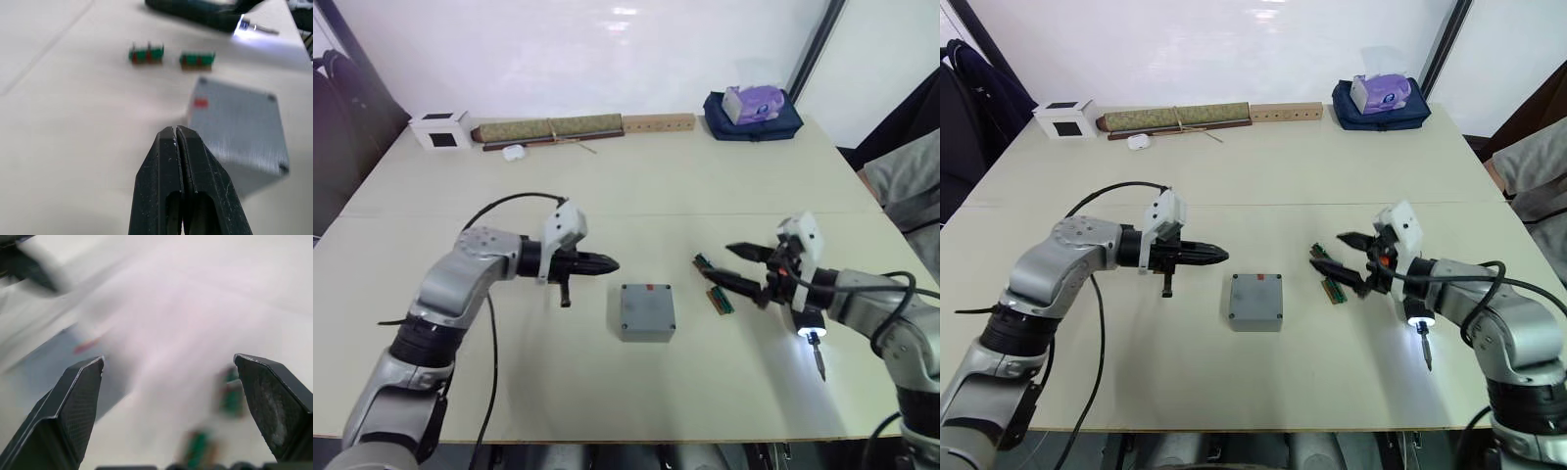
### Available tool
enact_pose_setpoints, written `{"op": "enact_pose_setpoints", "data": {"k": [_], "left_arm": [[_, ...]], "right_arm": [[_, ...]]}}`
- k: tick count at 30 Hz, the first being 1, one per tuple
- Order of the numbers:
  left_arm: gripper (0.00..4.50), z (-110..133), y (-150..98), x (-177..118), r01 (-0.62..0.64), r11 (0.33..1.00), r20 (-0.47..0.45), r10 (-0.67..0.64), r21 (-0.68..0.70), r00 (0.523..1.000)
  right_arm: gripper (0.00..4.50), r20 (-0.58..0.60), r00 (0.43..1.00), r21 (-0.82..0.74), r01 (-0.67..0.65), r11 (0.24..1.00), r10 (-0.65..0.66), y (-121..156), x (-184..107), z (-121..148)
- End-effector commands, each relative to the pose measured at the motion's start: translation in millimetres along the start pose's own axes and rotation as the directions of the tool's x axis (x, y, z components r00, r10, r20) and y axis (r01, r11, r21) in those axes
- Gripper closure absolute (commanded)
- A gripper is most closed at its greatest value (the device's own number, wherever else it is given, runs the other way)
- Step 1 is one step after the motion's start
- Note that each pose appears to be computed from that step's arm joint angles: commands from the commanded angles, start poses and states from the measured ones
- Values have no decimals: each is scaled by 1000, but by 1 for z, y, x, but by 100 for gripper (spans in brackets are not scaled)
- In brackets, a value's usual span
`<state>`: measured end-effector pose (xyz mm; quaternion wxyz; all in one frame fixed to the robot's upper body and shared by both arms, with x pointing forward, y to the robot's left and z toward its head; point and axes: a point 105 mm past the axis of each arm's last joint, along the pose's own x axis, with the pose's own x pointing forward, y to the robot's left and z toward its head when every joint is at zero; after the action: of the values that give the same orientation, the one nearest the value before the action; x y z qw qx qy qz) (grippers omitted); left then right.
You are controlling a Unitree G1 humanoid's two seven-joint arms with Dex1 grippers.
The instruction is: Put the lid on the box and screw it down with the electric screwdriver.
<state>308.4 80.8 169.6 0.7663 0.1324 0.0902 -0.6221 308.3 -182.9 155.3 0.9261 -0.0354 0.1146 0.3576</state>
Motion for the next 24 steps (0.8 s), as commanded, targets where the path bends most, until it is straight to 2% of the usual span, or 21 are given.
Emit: {"op": "enact_pose_setpoints", "data": {"k": [1, 6, 9, 13, 24], "left_arm": [[450, 9, -3, 4, 9, 1000, 25, -9, 21, 1000], [450, 2, -8, 5, 22, 1000, 7, -22, 13, 1000], [450, 0, -11, 5, 20, 1000, 3, -20, 6, 1000], [450, -4, -14, 6, 23, 1000, -6, -23, 4, 1000], [450, -6, -10, 8, 12, 1000, -8, -12, 1, 1000]], "right_arm": [[8, 15, 998, -63, 69, 996, -68, -12, 11, -7], [8, -5, 1000, -63, 8, 998, -8, -4, 15, -18], [77, -7, 1000, -68, 8, 998, -9, -5, 16, -20], [209, -13, 1000, -70, 16, 997, -17, -7, 19, -22], [209, -36, 998, -101, 50, 994, -54, -18, 31, -28]]}}
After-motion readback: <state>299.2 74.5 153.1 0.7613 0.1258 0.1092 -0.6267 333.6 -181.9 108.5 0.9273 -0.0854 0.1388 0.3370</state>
